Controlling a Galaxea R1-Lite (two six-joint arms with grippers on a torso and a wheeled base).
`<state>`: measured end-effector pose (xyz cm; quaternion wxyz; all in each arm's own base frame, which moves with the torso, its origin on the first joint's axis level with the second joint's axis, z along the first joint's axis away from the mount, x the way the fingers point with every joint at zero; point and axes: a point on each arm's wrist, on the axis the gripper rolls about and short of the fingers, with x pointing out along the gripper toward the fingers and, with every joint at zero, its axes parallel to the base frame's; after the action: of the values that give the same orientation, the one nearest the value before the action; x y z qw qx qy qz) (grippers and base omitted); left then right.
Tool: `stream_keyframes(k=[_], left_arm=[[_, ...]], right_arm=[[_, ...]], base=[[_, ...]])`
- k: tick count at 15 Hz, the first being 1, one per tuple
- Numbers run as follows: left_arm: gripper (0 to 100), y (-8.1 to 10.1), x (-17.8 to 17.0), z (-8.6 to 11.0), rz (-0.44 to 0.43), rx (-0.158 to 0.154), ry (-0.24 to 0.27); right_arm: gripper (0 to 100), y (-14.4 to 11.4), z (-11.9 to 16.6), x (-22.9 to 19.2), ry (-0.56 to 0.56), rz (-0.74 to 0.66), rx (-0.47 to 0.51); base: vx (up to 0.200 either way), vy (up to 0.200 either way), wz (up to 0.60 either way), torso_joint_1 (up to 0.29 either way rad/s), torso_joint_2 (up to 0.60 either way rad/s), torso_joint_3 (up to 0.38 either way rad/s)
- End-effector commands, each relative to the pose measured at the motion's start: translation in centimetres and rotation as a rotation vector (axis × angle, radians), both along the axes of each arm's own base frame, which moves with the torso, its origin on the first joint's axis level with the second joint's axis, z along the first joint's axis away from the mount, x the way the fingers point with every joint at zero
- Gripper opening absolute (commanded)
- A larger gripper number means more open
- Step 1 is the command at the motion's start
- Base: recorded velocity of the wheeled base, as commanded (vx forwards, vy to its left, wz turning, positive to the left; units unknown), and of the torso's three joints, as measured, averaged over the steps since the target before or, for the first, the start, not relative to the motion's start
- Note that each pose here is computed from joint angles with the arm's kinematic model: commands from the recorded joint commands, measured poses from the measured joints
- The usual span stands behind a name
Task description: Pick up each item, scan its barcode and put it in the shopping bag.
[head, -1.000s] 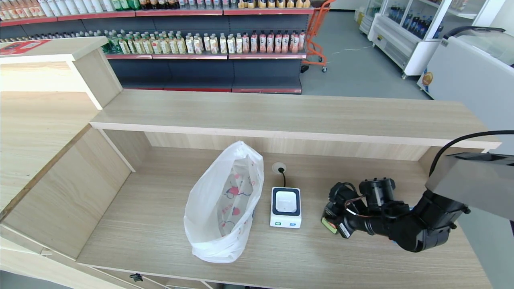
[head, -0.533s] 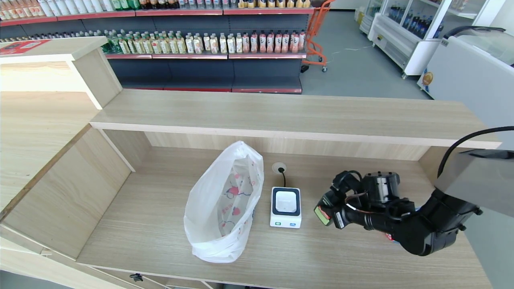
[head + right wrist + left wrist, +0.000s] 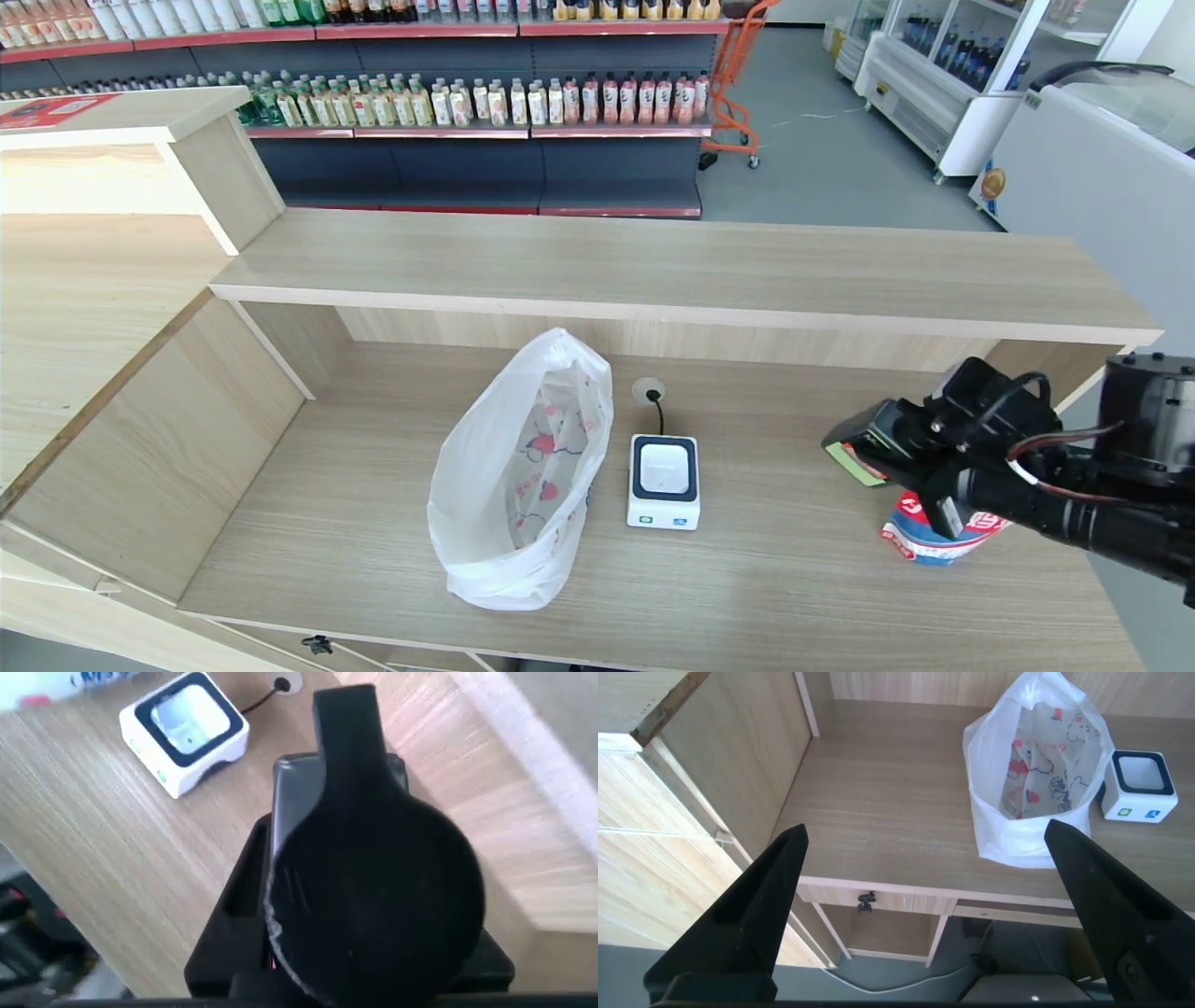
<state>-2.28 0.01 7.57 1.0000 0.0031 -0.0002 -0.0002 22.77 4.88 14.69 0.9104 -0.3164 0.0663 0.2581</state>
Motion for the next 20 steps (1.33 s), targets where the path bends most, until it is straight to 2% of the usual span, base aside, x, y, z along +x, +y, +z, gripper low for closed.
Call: stream_keyframes(k=[1, 2, 3, 5, 6, 8, 9, 12, 15, 20], left_arm=[[100, 0.0, 0.0, 0.0, 0.0, 0.0, 0.0], [100, 0.0, 0.0, 0.0, 0.0, 0.0, 0.0], [100, 0.0, 0.0, 0.0, 0.0, 0.0, 0.0], [100, 0.0, 0.0, 0.0, 0.0, 0.0, 0.0], [100, 0.0, 0.0, 0.0, 0.0, 0.0, 0.0], [100, 0.0, 0.0, 0.0, 0.0, 0.0, 0.0], [100, 0.0, 0.0, 0.0, 0.0, 0.0, 0.0], [100, 0.0, 0.0, 0.0, 0.0, 0.0, 0.0], [100, 0.0, 0.0, 0.0, 0.0, 0.0, 0.0], [100, 0.0, 0.0, 0.0, 0.0, 0.0, 0.0]], right_arm=[[0, -2.0, 1.8, -2.9, -0.181, 0.076, -0.213], [0, -2.0, 1.7, -2.9, -0.231, 0.175, -0.283], [0, -2.1, 1.3, -2.8, -0.375, 0.357, -0.488], [0, -1.6, -0.1, -2.9, -0.585, 0.662, -0.729], [0, -1.0, -0.9, -2.9, -0.712, 0.82, -0.808], [0, 0.8, -2.1, -3.4, -0.948, 1.064, -0.887], [0, 1.5, -2.2, -3.8, -1.054, 1.128, -0.923], [0, 4.1, -2.7, -4.4, -1.228, 1.264, -0.875], [0, 5.5, -2.5, -5.0, -1.406, 1.32, -0.824], [0, 5.3, -2.3, -5.5, -1.478, 1.315, -0.846]], base=[[0.0, 0.0, 0.0, 0.0, 0.0, 0.0], [0.0, 0.0, 0.0, 0.0, 0.0, 0.0], [0.0, 0.0, 0.0, 0.0, 0.0, 0.0], [0.0, 0.0, 0.0, 0.0, 0.0, 0.0], [0.0, 0.0, 0.0, 0.0, 0.0, 0.0], [0.0, 0.0, 0.0, 0.0, 0.0, 0.0], [0.0, 0.0, 0.0, 0.0, 0.0, 0.0], [0.0, 0.0, 0.0, 0.0, 0.0, 0.0], [0.0, 0.0, 0.0, 0.0, 0.0, 0.0], [0.0, 0.0, 0.0, 0.0, 0.0, 0.0]])
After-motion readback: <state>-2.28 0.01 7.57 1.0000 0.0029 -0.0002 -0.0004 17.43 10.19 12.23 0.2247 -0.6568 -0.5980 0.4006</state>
